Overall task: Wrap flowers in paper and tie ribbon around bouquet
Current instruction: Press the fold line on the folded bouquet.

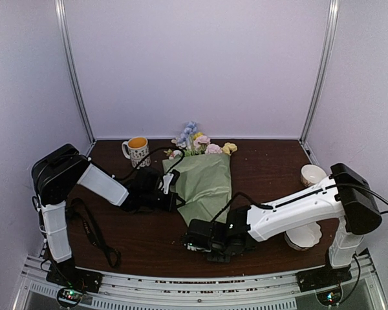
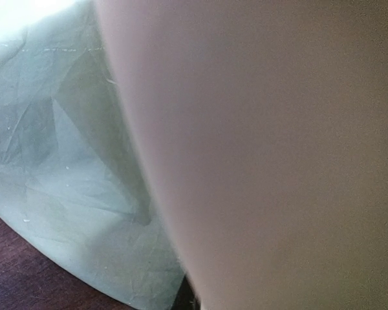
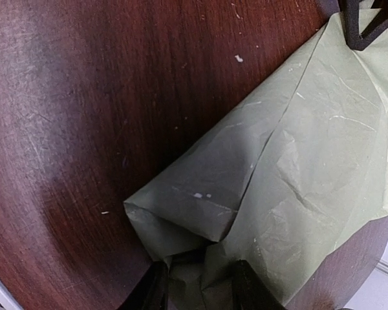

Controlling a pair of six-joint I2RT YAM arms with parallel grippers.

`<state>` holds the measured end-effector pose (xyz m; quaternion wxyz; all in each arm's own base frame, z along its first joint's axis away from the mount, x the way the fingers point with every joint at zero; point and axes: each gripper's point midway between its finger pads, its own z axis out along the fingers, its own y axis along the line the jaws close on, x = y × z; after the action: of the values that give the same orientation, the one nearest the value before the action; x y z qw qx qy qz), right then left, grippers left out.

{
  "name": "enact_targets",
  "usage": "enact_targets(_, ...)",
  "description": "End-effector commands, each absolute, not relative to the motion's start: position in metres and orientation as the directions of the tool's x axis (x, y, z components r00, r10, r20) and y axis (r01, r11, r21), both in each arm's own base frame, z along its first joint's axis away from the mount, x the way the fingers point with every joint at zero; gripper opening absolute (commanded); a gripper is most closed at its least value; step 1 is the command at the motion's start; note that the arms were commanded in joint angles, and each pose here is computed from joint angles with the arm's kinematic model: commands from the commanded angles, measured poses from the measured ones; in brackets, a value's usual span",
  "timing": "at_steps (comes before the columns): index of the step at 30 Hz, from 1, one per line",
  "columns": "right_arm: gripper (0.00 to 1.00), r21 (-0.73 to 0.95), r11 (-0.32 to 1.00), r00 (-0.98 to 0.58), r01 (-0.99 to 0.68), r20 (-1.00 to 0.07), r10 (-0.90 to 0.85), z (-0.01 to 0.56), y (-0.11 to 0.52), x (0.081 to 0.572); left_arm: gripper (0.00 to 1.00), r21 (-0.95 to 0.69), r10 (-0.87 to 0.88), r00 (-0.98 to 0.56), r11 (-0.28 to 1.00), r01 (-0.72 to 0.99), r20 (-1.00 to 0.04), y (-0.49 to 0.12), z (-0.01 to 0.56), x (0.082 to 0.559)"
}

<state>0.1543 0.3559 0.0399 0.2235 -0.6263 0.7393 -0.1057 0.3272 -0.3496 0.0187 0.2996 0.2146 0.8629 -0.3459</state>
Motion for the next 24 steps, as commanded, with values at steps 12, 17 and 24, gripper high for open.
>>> enact_targets(12,0.40,-0.368,0.204,-0.075,-0.907,-0.336,-0.939,0.078,0.373,0.154,0.00,-0.444,0.247,-0.802,0.726,0.525,-0.544,-0.327,-0.030,0.305)
enact_targets(17,0.36,-0.369,0.143,-0.054,-0.918,-0.240,-0.969,0.054,0.367,0.152,0.00,-0.445,0.250,-0.804,0.727,0.524,-0.539,-0.326,-0.032,0.303)
enact_targets(24,0.30,-0.425,0.152,-0.078,-0.892,-0.187,-0.979,0.043,0.364,0.164,0.00,-0.444,0.250,-0.804,0.726,0.524,-0.540,-0.326,-0.031,0.303)
